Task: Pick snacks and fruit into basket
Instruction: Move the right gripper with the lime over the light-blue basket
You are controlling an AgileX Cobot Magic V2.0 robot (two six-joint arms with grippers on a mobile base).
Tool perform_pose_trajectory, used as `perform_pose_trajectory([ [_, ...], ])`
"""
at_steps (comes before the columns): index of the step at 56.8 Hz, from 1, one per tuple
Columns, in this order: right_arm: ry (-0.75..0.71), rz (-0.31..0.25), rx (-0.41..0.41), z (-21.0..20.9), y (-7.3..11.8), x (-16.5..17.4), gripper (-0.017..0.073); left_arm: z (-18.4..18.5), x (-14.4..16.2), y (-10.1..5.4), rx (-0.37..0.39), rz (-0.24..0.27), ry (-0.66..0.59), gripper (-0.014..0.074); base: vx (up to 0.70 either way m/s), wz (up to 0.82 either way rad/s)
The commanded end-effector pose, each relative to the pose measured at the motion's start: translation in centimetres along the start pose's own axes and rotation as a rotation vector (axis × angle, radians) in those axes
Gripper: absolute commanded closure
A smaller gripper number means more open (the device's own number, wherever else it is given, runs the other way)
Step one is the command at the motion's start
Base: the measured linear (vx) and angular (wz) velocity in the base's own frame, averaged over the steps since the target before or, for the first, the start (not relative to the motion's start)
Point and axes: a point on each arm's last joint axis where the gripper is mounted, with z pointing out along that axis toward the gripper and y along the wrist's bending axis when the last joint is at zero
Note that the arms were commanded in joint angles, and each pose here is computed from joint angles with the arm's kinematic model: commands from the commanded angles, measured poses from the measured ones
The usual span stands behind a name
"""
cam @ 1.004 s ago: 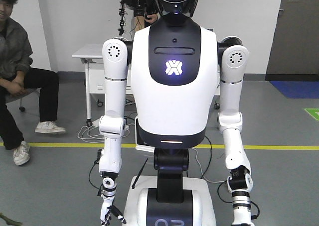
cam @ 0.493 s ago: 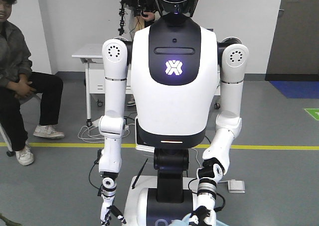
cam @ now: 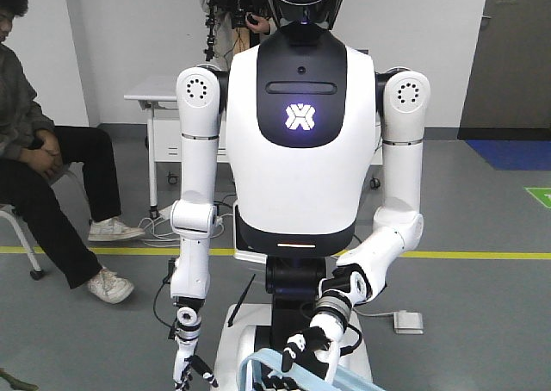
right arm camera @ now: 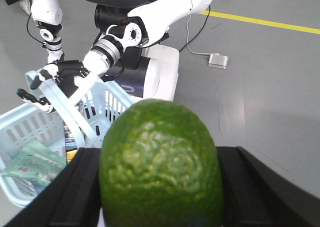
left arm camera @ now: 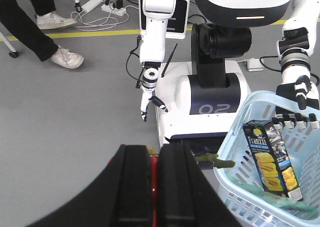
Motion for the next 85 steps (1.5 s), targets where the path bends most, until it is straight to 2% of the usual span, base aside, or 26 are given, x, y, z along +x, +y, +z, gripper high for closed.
perform_pose_trajectory([
  [1,-0.108,-0.013,0.012,-0.78,-0.21,-1.33,0.0566,-0.62,-1.50,-0.07,0.008,-0.005,-0.105,0.0599,0.00,0.00],
  [60,-0.112,-0.013,0.011,-0.78,-0.20,-1.37,0.0566,-0.62,-1.50,-0.07,0.008,-0.005,-0.105,0.0599,0.00,0.00],
  [65,-0.118,-0.013,0.011,-0.79,-0.20,-1.42,0.0566,-0.62,-1.49,0.00,-0.001,0.012,-0.105,0.0599,0.00,0.00],
  [85,-0.109,-0.012,0.011,-0.78,-0.20,-1.34,0.0566,-0.62,-1.48,-0.02,0.001,0.011,-0.104,0.0599,0.00,0.00],
])
